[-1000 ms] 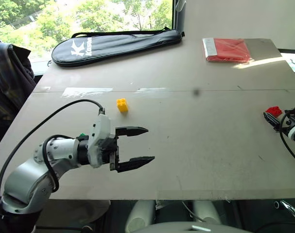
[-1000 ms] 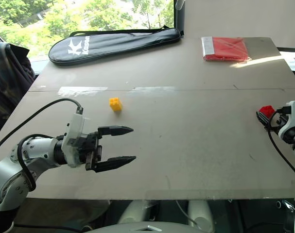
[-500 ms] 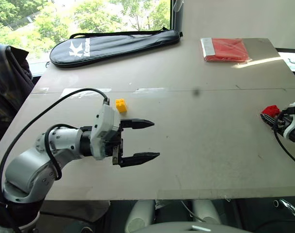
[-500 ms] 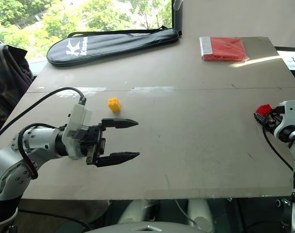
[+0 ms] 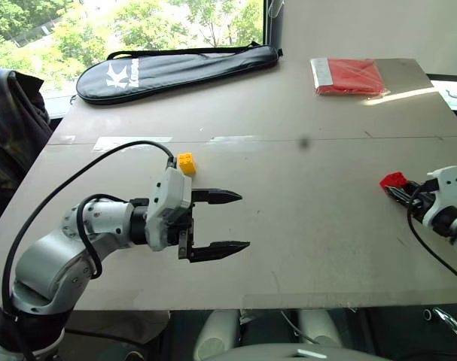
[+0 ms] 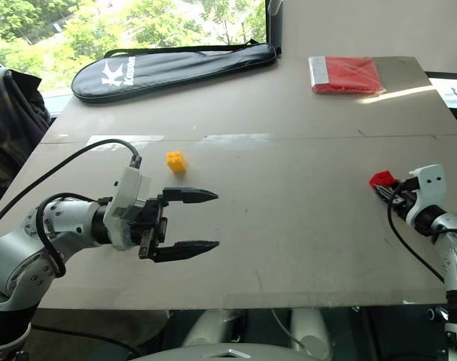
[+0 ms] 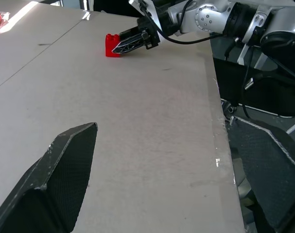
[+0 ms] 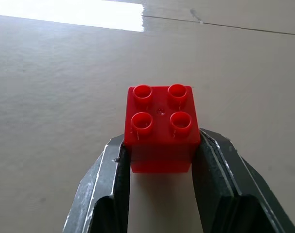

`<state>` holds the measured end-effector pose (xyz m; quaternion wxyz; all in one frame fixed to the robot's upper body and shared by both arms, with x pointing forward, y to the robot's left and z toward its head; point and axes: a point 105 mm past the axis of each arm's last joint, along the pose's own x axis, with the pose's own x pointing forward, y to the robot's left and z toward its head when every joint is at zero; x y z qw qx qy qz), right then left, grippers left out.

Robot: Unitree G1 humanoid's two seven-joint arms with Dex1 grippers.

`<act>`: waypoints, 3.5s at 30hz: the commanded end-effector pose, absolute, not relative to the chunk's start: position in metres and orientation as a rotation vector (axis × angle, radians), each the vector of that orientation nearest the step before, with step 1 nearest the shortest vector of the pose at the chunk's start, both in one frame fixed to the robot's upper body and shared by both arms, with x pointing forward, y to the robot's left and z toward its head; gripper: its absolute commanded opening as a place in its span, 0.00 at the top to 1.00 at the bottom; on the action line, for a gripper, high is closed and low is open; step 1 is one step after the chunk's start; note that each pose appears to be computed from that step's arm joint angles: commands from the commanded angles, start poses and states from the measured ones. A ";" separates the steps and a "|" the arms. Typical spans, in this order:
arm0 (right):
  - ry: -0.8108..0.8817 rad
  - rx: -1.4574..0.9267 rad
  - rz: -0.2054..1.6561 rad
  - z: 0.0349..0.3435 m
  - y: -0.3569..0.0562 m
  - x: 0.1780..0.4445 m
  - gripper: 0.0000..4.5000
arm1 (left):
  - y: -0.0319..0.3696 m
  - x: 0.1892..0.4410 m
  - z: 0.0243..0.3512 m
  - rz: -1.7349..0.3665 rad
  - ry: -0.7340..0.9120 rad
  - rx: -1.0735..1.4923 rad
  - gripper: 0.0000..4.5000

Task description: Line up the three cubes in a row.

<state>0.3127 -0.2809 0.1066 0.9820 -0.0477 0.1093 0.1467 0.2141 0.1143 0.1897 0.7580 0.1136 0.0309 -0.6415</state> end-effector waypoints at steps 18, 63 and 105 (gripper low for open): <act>0.194 -0.035 0.110 0.109 -0.148 0.264 0.72 | 0.108 0.214 0.185 -1.472 0.050 0.310 0.00; 0.151 -0.192 0.565 0.127 -0.181 0.243 0.03 | 0.134 0.238 0.167 -1.065 -0.084 0.250 0.00; -0.266 -0.106 1.285 0.156 -0.197 0.199 0.03 | 0.314 0.241 0.077 -0.368 0.092 0.299 0.00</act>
